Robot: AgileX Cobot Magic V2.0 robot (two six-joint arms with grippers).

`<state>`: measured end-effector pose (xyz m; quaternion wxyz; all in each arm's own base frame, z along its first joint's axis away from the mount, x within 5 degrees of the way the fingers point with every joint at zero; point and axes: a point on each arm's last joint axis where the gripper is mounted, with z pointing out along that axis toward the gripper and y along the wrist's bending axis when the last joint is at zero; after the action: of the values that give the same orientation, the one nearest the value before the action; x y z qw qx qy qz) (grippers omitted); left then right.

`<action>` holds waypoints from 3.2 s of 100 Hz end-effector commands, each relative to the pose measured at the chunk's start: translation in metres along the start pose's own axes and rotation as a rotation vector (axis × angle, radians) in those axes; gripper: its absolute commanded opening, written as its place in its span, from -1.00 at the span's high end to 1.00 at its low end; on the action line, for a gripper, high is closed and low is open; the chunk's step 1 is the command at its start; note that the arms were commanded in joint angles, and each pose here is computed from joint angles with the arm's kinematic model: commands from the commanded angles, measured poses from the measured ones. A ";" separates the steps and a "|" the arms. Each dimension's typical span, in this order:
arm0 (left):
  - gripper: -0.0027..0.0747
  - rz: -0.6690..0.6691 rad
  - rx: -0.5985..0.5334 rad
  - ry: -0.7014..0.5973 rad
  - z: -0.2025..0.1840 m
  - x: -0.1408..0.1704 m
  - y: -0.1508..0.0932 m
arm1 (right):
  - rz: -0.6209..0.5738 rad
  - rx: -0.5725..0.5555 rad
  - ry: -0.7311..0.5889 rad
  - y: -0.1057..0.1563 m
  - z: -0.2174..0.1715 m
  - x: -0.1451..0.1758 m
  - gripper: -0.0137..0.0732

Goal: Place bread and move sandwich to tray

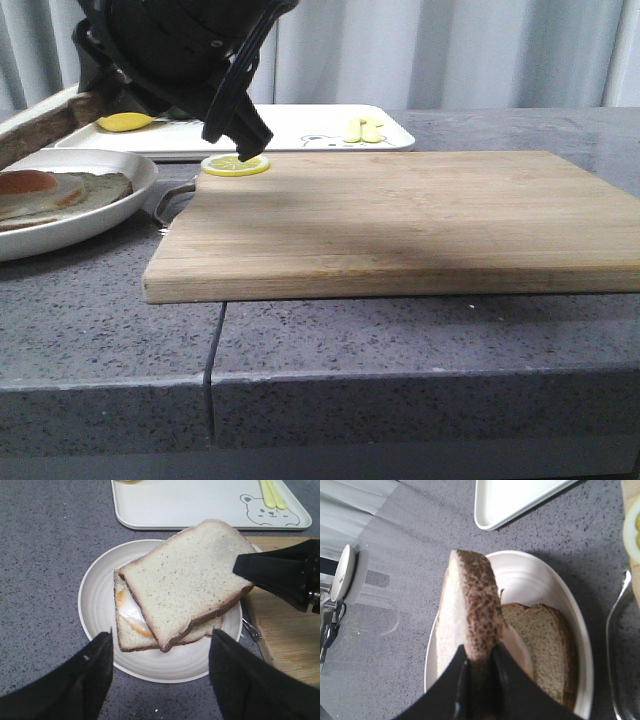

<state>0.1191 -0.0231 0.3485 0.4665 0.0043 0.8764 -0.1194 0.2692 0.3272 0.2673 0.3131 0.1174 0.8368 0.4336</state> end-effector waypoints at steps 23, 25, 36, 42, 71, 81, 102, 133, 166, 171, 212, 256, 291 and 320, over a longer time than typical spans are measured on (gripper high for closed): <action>-0.07 -0.007 0.022 -0.088 -0.006 -0.014 -0.004 | -0.006 -0.063 -0.007 0.018 -0.008 -0.007 0.82; -0.07 -0.007 0.022 -0.088 -0.006 -0.014 -0.004 | -0.006 -0.061 -0.006 0.017 -0.007 -0.006 0.82; -0.07 -0.007 0.022 -0.088 -0.006 -0.014 -0.004 | -0.015 -0.056 -0.008 0.016 -0.007 -0.006 0.81; -0.07 -0.007 0.022 -0.088 -0.006 -0.014 -0.004 | -0.032 -0.055 -0.009 0.016 -0.007 -0.006 0.80; -0.07 -0.007 0.022 -0.088 -0.006 -0.014 -0.004 | -0.083 -0.037 -0.029 0.015 -0.007 -0.008 0.13; -0.07 -0.007 0.022 -0.088 -0.006 -0.014 -0.004 | -0.083 -0.035 -0.031 0.014 -0.007 -0.008 -0.09; -0.07 -0.007 0.022 -0.088 -0.006 -0.014 -0.004 | -0.127 -0.009 -0.055 0.012 -0.007 -0.011 -0.21; -0.07 -0.007 0.022 -0.088 -0.006 -0.014 -0.004 | -0.127 0.004 -0.068 0.011 -0.007 -0.012 -0.21; -0.07 -0.007 0.022 -0.088 -0.006 -0.014 -0.004 | -0.312 -0.034 -0.221 0.033 -0.049 -0.049 -0.21; -0.07 -0.007 0.022 -0.088 -0.006 -0.014 -0.004 | -0.361 -0.038 -0.267 0.037 -0.062 -0.060 -0.21; -0.07 -0.007 0.022 -0.088 -0.006 -0.014 -0.004 | -0.571 0.095 -0.579 0.005 -0.193 -0.132 -0.21; -0.07 -0.007 0.022 -0.088 -0.006 -0.014 -0.004 | -0.734 0.256 -0.822 -0.065 -0.297 -0.109 -0.21; -0.07 -0.007 0.022 -0.088 -0.006 -0.014 -0.004 | -0.875 0.295 -0.766 -0.096 -0.322 -0.079 -0.21; -0.07 -0.007 0.022 -0.088 -0.006 -0.014 -0.004 | -0.851 0.473 -0.672 -0.113 -0.337 -0.070 -0.21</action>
<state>0.1191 -0.0231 0.3485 0.4665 0.0043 0.8764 -0.1194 0.1276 0.0123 0.3373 0.6452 -0.0471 0.7620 0.0286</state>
